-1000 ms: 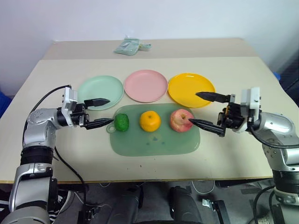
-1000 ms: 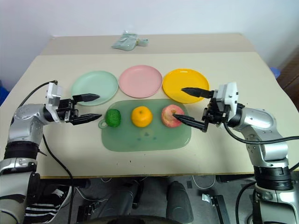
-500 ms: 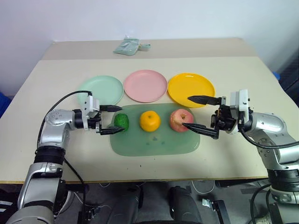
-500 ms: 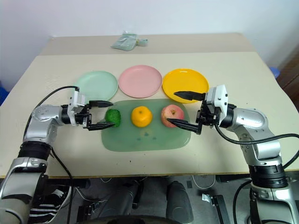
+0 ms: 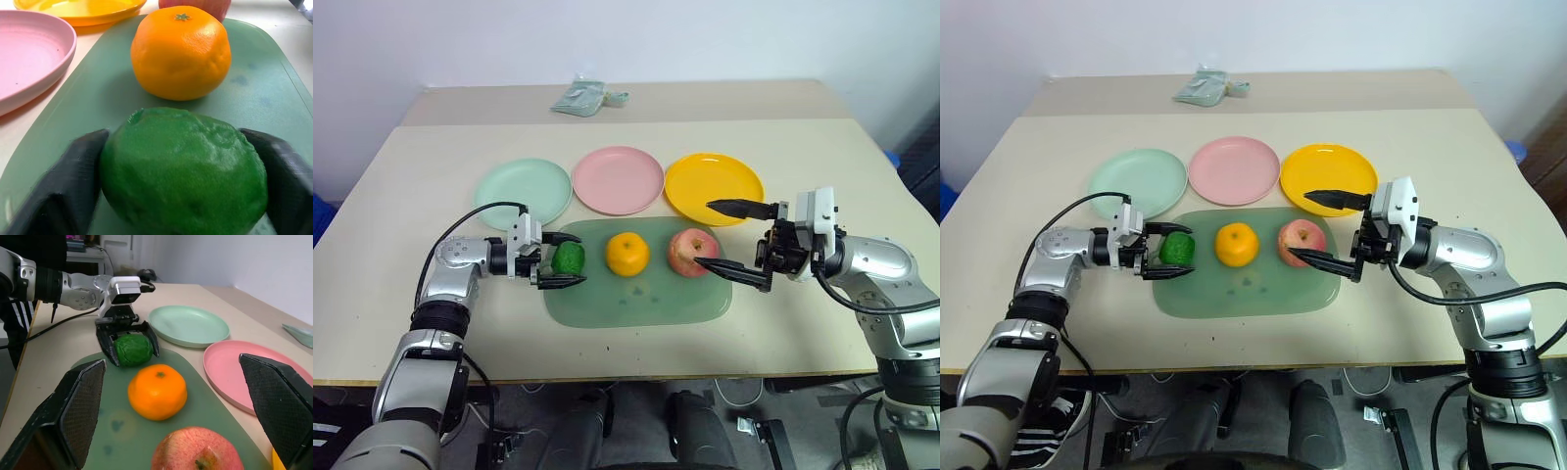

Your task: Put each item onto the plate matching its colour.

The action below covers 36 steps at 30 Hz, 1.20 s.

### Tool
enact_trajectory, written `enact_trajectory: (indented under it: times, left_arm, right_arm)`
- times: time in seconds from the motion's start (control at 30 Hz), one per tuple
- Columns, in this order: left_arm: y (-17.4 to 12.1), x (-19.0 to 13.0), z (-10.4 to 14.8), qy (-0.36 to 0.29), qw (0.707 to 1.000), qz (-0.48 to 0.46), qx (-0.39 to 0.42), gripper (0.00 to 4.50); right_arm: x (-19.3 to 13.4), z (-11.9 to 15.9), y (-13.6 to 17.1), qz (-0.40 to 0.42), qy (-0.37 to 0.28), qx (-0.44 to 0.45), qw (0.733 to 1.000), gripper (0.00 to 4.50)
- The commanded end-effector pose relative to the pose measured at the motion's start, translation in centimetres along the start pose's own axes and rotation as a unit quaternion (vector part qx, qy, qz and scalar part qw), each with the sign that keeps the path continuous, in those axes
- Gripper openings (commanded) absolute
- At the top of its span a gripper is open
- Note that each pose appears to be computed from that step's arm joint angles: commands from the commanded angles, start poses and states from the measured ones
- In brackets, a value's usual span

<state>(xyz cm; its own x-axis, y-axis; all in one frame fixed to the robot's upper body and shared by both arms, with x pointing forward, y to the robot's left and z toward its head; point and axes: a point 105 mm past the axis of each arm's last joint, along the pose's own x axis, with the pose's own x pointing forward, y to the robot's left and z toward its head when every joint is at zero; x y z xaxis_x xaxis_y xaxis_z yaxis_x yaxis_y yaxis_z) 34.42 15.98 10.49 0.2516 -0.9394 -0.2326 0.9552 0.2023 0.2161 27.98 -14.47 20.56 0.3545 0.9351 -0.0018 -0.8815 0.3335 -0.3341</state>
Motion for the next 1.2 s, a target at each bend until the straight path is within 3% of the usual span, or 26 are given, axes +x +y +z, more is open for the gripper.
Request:
enact_trajectory:
  times: [0.03,0.13,0.27,0.37,0.63,0.87,1.13,1.2]
  left_arm:
    - [0.6,-0.4,0.8,0.003,0.999,0.010,0.036,3.32]
    - [0.9,-0.8,0.8,0.001,0.999,0.021,0.040,3.32]
    - [3.7,-1.9,2.6,-0.039,0.993,0.108,0.036,3.32]
    - [7.2,-3.5,4.2,-0.052,0.973,0.222,0.032,3.32]
    - [11.7,-6.1,5.2,-0.034,0.912,0.407,0.028,3.32]
    - [12.6,-7.3,3.1,0.010,0.884,0.468,-0.004,3.32]
    - [13.1,-6.7,3.4,0.012,0.878,0.479,-0.009,3.32]
    - [13.1,-6.6,3.3,0.010,0.879,0.476,-0.022,4.14]
  right_arm:
    - [-0.4,1.3,-0.2,-0.007,-0.006,-0.029,1.000,4.50]
    - [-0.3,1.4,-0.3,-0.011,-0.006,-0.030,0.999,4.50]
    - [-0.2,1.6,-0.4,-0.012,-0.012,-0.030,0.999,4.50]
    - [-0.1,2.6,-1.0,-0.024,-0.042,-0.025,0.999,4.50]
    - [2.3,3.4,-3.3,-0.095,-0.087,-0.013,0.992,4.50]
    - [3.2,1.7,-4.0,-0.125,-0.052,-0.032,0.990,4.50]
    - [2.4,0.9,-4.0,-0.129,-0.042,-0.041,0.990,4.50]
    - [2.3,0.7,-3.9,-0.129,-0.041,-0.043,0.990,4.50]
